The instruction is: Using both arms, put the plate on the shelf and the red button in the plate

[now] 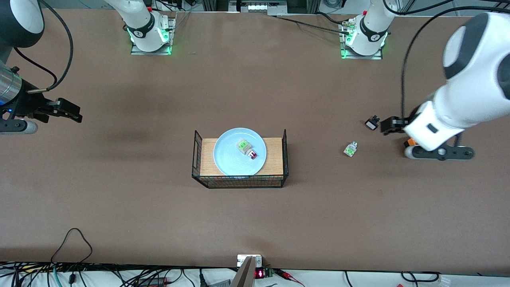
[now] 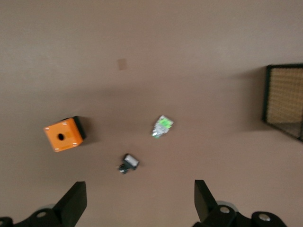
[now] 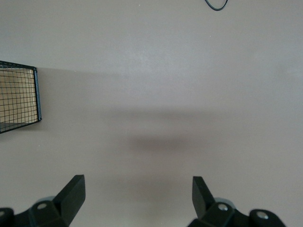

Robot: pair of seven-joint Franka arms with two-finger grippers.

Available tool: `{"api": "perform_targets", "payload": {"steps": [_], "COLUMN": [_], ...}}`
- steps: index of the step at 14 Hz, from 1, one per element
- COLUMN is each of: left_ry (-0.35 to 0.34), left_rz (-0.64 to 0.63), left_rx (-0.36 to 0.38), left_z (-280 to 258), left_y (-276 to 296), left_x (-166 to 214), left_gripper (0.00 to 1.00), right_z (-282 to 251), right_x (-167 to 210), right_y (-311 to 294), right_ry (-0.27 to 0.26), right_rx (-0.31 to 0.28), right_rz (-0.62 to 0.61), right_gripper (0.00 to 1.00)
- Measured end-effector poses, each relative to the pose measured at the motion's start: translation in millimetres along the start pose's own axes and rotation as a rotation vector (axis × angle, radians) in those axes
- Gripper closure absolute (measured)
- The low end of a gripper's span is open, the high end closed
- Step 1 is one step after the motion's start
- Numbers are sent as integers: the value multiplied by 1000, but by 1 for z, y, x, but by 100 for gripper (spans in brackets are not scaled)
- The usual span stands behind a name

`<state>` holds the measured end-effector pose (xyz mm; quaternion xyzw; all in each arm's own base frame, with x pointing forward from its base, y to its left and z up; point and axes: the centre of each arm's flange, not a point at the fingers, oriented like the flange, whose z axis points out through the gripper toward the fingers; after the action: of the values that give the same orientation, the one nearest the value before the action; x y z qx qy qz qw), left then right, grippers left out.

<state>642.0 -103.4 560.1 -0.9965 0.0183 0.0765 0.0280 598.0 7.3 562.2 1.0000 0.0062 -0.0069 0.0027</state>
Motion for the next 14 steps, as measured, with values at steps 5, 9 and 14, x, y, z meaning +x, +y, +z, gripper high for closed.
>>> {"api": "perform_targets", "payload": {"steps": [5, 9, 14], "left_ry": [-19, 100, 128], "left_rz": [23, -35, -120], "left_rx": [23, 66, 3], "left_z": [1, -8, -2], "left_y": [-24, -62, -97], "left_x": [-4, -34, -90], "left_gripper": [0, 0, 0], "right_z": [1, 1, 0], "right_x": [-1, -1, -1], "right_y": [0, 0, 1], "right_ry": [-11, -12, -10], "right_rx": [0, 0, 0], "right_rz": [0, 0, 1], "right_gripper": [0, 0, 0]}}
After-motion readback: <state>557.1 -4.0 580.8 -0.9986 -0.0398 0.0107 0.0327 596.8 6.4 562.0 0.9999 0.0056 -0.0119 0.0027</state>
